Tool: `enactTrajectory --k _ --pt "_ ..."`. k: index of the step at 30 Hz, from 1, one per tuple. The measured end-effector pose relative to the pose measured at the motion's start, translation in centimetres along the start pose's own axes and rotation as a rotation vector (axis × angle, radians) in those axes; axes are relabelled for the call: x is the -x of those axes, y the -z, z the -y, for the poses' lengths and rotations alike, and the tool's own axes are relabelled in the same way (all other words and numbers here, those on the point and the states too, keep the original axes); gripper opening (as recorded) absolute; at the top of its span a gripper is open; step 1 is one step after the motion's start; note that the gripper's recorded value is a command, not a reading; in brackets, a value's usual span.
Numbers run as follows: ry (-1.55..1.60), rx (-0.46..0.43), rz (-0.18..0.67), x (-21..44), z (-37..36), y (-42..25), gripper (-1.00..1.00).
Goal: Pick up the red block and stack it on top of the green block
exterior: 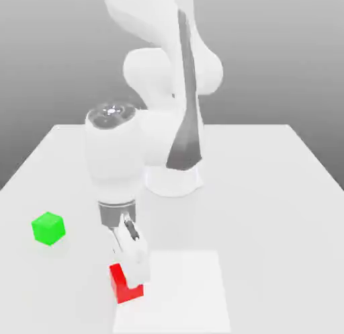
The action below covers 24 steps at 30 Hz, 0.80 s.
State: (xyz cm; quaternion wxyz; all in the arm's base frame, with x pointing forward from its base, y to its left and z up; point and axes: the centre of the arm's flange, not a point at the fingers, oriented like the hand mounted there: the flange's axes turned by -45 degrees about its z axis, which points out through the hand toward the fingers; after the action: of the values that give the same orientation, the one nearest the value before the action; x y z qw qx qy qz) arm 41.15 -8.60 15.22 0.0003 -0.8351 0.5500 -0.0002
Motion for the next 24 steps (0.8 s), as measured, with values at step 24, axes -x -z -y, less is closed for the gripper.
enactTrajectory --k 24 --pt "-0.742 0.005 -0.008 -11.1 -19.0 8.8 -1.0"
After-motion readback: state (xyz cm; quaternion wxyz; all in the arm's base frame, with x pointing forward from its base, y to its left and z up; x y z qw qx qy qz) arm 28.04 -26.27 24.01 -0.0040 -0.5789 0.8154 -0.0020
